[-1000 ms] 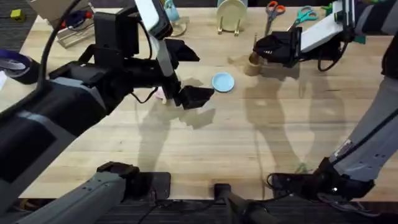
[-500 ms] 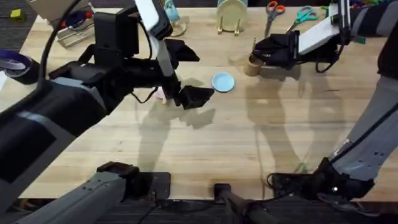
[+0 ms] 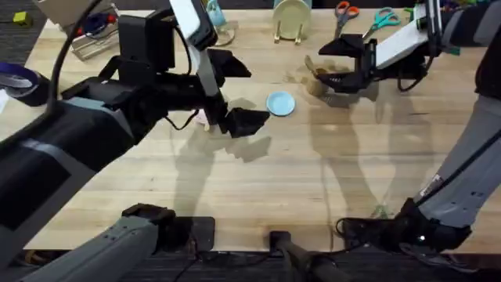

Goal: Pick up a utensil and set it on the pink plate, then put the other utensil in the container.

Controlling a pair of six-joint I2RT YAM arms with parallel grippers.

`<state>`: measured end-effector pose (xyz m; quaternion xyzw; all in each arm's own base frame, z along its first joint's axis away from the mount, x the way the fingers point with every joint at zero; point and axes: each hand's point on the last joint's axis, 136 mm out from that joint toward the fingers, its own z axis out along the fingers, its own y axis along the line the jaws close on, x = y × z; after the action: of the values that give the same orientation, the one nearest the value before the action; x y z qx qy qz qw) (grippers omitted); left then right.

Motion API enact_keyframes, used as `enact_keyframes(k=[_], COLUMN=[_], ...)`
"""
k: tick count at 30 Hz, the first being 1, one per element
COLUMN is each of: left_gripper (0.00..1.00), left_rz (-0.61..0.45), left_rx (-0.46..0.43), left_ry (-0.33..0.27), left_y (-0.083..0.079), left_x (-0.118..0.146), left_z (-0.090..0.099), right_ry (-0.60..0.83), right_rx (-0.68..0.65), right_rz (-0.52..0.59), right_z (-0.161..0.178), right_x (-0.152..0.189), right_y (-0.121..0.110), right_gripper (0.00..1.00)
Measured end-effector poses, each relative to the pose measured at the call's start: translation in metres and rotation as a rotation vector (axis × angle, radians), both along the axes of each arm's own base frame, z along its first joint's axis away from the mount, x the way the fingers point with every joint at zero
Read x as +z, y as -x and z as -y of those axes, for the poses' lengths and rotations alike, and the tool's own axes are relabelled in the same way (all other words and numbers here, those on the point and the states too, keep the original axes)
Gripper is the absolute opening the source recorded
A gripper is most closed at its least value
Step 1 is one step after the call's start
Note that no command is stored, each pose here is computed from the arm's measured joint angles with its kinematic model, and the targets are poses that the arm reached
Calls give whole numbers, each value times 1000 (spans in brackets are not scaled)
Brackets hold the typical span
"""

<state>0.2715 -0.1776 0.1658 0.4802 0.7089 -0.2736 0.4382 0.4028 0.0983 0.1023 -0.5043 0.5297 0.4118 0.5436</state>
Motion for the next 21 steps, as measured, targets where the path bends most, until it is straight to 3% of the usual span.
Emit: enact_keyframes(k=[9,19,21], left_gripper=[993,993,993], left_rz=[0,0,0], left_rx=[0,0,0], left_ry=[0,0,0], left_y=[0,0,0], left_x=[0,0,0], left_z=[0,0,0], right_ry=[-16,29,79], right_rx=[2,35,47], right_rz=[-109,-239,-198], right_z=[-1,1,2], right_x=[17,88,99], right_y=[5,2,-2], right_gripper=[922,993,993])
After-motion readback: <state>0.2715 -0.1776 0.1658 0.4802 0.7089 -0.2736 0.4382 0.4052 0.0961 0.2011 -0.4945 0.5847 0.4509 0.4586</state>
